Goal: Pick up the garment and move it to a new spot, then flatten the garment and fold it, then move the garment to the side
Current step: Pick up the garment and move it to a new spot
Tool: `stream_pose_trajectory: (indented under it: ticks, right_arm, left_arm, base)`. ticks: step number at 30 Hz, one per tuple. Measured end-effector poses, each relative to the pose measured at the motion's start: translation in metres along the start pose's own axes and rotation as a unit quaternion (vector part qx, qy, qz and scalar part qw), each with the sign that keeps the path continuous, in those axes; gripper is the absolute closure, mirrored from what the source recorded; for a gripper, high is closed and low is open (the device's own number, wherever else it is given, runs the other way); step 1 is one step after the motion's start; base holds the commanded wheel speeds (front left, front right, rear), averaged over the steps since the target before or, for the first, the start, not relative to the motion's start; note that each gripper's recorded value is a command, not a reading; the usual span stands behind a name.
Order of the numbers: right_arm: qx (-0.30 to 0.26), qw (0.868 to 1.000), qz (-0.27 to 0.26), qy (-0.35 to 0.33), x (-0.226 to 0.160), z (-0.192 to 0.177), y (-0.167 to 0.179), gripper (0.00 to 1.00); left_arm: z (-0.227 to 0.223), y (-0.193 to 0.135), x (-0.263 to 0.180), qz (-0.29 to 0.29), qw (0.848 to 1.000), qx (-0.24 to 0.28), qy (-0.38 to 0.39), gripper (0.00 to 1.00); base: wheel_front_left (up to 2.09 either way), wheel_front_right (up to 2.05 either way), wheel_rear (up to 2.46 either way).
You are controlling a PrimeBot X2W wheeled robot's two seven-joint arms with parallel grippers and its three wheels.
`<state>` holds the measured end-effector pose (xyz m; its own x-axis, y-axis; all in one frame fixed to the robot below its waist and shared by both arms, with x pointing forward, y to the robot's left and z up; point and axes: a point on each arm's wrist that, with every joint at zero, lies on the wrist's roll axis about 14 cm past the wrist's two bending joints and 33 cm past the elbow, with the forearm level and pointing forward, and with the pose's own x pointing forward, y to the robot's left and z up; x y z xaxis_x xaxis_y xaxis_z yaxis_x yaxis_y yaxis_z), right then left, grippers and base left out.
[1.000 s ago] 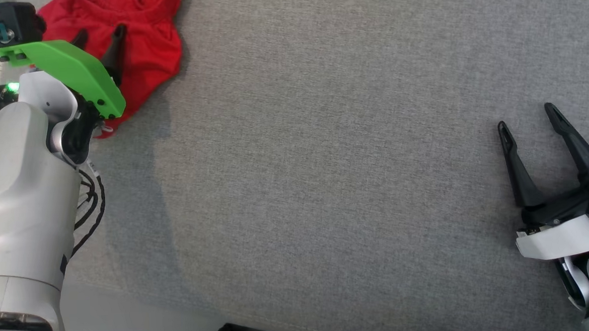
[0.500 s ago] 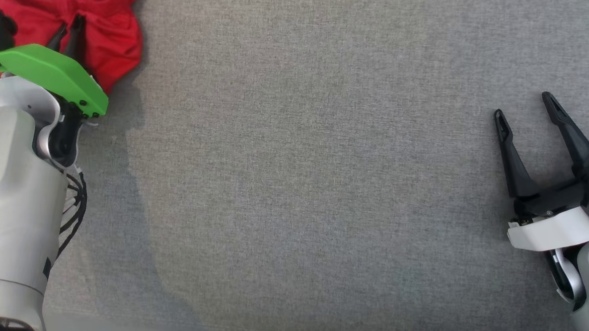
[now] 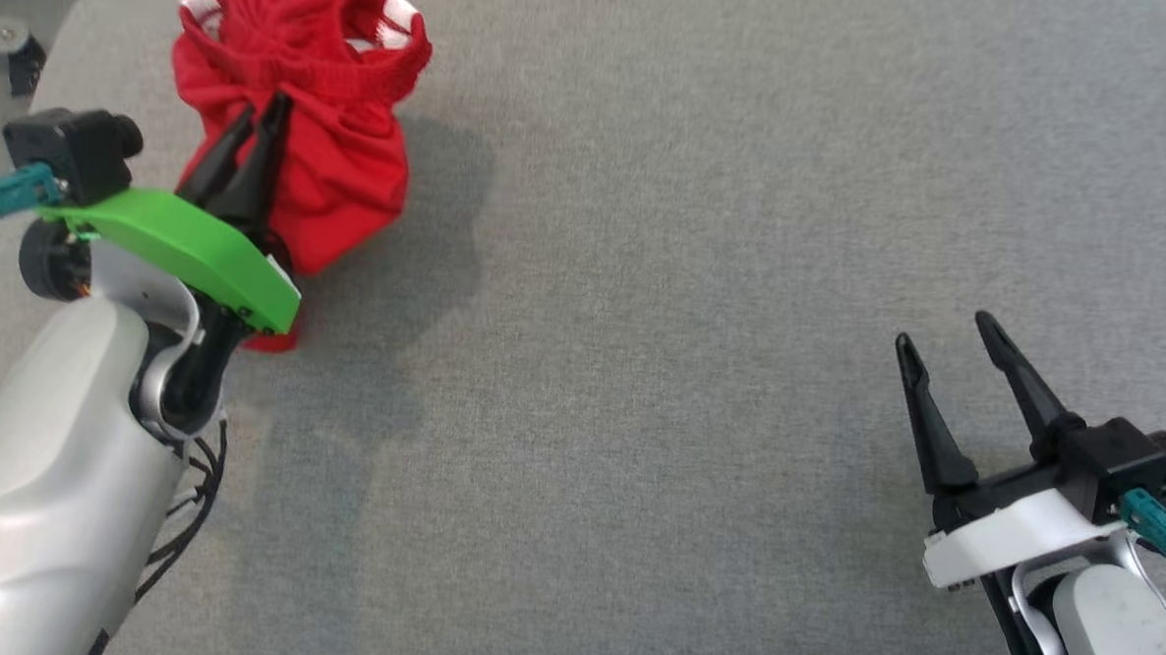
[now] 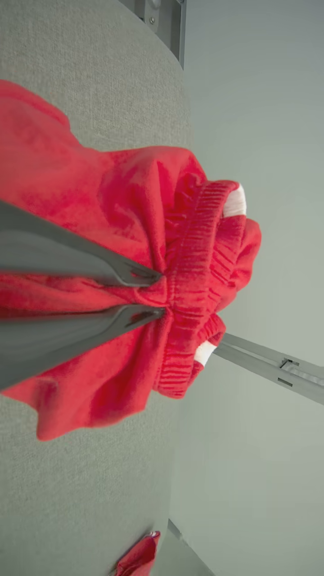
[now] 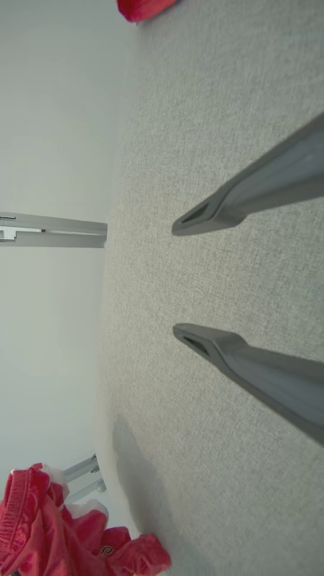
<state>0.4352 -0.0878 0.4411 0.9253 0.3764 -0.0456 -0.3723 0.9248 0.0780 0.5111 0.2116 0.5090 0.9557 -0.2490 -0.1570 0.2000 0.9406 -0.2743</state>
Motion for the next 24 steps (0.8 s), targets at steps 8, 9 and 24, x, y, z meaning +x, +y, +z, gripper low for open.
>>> stream_pose_trajectory:
  ticks: [8, 9, 24]
  right_arm:
    - [-0.015, 0.998, -0.044, -0.044, -0.053, 0.043, -0.006, 0.00]
    - [-0.017, 0.997, -0.051, -0.050, -0.058, 0.048, -0.009, 0.00]
    - [-0.032, 0.984, -0.148, -0.092, -0.105, 0.079, -0.054, 0.00]
  left_arm:
    - [0.006, -0.098, -0.032, -0.124, 0.992, 0.005, -0.009, 1.00]
    - [0.002, -0.111, -0.033, -0.139, 0.990, 0.007, -0.006, 1.00]
    - [-0.109, -0.273, -0.041, -0.335, 0.936, 0.070, 0.077, 1.00]
  base:
    - [0.00, 0.00, 0.00]
    - [0.00, 0.00, 0.00]
    - [0.00, 0.00, 0.00]
